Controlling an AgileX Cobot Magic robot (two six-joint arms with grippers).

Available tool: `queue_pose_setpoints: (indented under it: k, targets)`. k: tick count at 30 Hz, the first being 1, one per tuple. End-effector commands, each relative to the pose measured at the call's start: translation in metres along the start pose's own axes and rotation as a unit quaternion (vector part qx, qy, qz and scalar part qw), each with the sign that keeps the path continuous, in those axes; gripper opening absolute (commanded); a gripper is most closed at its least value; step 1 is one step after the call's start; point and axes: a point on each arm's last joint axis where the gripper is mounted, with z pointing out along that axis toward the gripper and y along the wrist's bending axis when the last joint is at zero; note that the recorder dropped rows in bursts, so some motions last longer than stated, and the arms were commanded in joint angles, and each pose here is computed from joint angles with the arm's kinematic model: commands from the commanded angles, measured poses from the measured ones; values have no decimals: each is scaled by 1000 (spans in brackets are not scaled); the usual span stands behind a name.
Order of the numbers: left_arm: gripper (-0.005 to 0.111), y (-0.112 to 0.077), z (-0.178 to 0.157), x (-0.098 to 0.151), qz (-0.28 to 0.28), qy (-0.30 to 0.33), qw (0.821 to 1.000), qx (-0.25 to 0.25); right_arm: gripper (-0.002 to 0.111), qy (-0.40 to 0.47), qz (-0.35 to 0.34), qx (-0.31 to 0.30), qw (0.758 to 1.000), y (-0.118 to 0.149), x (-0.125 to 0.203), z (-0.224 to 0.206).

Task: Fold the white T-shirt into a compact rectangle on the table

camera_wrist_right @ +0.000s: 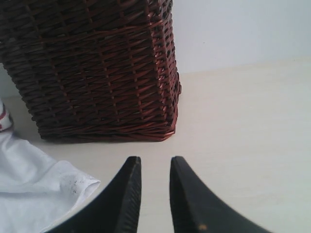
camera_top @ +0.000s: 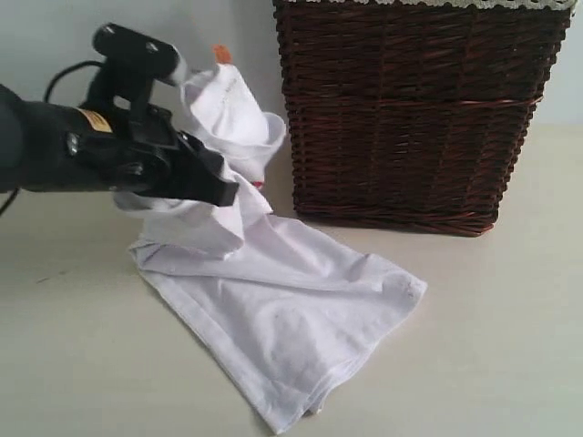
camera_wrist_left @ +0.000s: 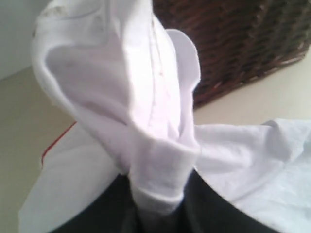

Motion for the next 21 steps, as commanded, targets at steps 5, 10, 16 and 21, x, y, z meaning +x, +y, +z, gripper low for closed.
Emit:
queue_pose_setpoints:
  k: [5,10,16,21]
  targets:
    - [0,-50,32,17,18,7,999,42,21,-3,-1,-1,1000,0,1,0]
    - [0,-79,34,22,42,8,996,72,21,-3,-1,-1,1000,0,1,0]
    - [0,-110,27,27,68,13,992,109,21,-3,-1,-1,1000,0,1,0]
    - [0,-126,23,33,84,35,987,135,21,-3,-1,-1,1000,0,1,0]
